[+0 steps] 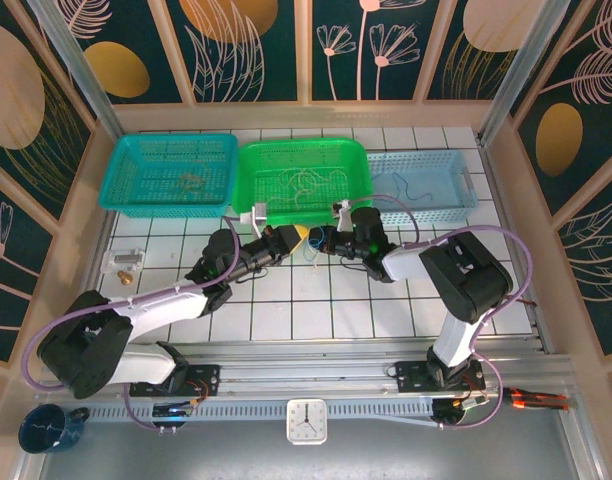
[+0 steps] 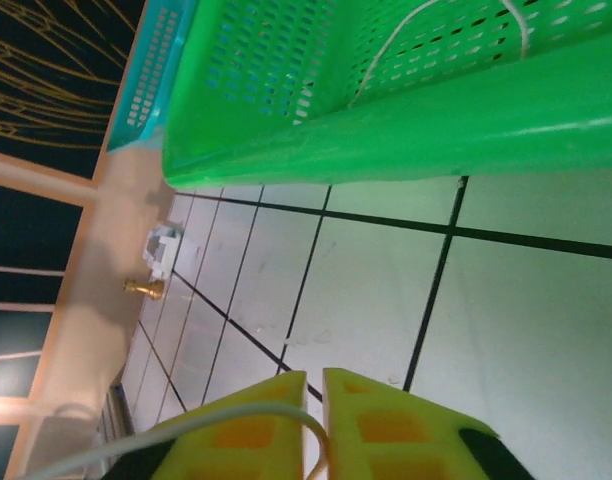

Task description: Untangle the cables

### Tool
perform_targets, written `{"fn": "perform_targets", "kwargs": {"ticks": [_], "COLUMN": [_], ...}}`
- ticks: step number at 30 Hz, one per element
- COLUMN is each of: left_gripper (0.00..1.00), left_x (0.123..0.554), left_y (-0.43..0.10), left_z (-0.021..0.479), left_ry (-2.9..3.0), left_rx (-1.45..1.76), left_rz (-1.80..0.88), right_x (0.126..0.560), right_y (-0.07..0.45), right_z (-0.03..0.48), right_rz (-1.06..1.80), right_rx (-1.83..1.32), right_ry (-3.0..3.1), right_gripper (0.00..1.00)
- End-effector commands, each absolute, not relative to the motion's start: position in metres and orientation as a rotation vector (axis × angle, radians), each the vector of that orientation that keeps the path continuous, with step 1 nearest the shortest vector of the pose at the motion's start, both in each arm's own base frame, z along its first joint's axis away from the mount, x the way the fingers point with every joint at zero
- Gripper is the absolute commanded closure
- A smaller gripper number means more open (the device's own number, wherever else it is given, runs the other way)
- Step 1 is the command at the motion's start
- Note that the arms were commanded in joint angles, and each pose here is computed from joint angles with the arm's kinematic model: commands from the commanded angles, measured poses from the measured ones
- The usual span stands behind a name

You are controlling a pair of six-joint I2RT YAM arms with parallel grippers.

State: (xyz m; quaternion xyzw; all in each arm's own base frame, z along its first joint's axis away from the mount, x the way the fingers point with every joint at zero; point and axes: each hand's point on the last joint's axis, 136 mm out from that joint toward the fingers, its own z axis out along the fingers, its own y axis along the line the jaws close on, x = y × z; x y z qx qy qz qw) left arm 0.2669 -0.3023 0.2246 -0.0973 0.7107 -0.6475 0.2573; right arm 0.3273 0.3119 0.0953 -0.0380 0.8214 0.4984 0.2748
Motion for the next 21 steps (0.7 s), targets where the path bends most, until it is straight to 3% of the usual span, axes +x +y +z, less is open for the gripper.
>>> {"fn": "perform_targets", "kwargs": {"ticks": [1, 21], "left_gripper": [1.0, 1.0], "left_x": [0.263, 0.331], "left_y": [-0.297, -0.189], "left_z": [0.248, 0.404], "left_ry": [1.848, 1.486], "left_rx": [-0.24, -0.188], "left_rz": [-1.799, -1.414], "right_x": [0.334, 0.287], "right_y": [0.302, 0.258], "right_z": [0.084, 0.018], "right_rz": [1.303, 1.171], "right_rx": [-0.067, 0.121], "right_ry": [2.229, 2.424], "right_gripper": [0.99, 1.0]}}
